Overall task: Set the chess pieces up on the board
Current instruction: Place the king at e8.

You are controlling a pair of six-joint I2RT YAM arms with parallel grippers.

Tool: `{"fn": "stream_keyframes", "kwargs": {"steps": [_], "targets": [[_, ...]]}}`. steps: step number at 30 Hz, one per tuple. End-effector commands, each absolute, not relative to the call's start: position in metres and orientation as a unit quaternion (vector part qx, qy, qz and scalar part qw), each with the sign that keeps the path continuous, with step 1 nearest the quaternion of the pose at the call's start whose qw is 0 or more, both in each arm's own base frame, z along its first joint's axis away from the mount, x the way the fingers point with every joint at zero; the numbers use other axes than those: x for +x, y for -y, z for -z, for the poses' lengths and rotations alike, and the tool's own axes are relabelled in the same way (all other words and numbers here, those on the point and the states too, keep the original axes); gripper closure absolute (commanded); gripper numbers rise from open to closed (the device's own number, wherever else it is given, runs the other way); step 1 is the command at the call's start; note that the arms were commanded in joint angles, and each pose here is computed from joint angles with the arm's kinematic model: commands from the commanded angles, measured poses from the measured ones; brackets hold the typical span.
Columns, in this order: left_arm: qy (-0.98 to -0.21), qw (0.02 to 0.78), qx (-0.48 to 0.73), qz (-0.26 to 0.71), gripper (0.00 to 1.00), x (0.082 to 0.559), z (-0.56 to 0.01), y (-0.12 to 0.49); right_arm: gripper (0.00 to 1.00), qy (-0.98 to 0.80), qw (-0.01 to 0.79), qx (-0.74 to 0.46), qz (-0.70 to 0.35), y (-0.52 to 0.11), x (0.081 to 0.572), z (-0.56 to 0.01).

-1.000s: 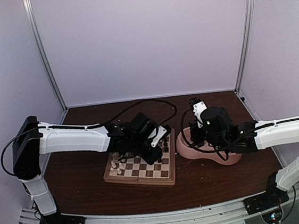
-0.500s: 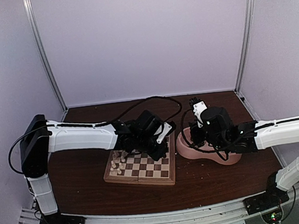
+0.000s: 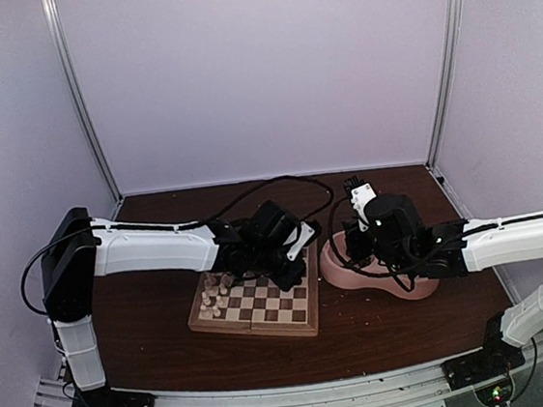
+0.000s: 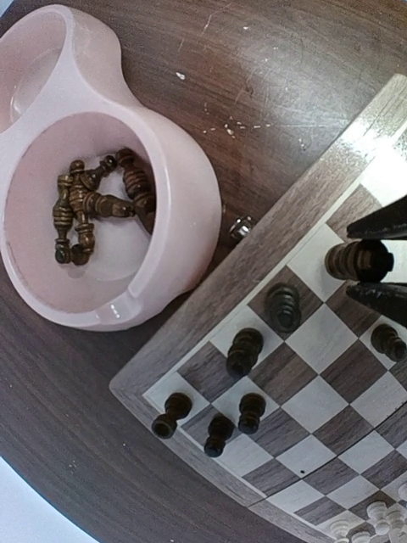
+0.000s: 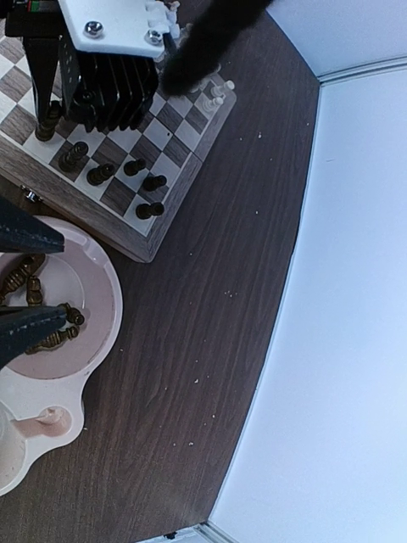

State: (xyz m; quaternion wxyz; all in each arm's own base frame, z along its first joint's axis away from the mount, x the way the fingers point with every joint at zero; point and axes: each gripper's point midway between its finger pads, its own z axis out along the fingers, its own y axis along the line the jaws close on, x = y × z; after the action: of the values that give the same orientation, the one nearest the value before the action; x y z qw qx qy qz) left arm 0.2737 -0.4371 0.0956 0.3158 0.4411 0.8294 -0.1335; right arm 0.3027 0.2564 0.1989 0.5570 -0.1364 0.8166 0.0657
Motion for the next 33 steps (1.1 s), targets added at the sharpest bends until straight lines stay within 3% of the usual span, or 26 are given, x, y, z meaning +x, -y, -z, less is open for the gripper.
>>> {"fn": "stream_keyframes", "kwargs": {"steps": [1,30,33], "targets": [[-0.82,0.334,0.442,0.143,0.85,0.2804,-0.1007,0.4517,0.76,-0.812,0.568,-0.119,-0.066,-0.2501,0.3042,-0.2053],[-0.823,0.332,0.438,0.142,0.84,0.2821,-0.0978,0.4534,0.76,-0.813,0.564,-0.123,-0.07,-0.253,0.3043,-0.2035],[-0.823,0.333,0.438,0.14,0.81,0.2817,-0.0984,0.4528,0.76,-0.813,0.564,-0.123,-0.071,-0.2529,0.3041,-0.2038]]}}
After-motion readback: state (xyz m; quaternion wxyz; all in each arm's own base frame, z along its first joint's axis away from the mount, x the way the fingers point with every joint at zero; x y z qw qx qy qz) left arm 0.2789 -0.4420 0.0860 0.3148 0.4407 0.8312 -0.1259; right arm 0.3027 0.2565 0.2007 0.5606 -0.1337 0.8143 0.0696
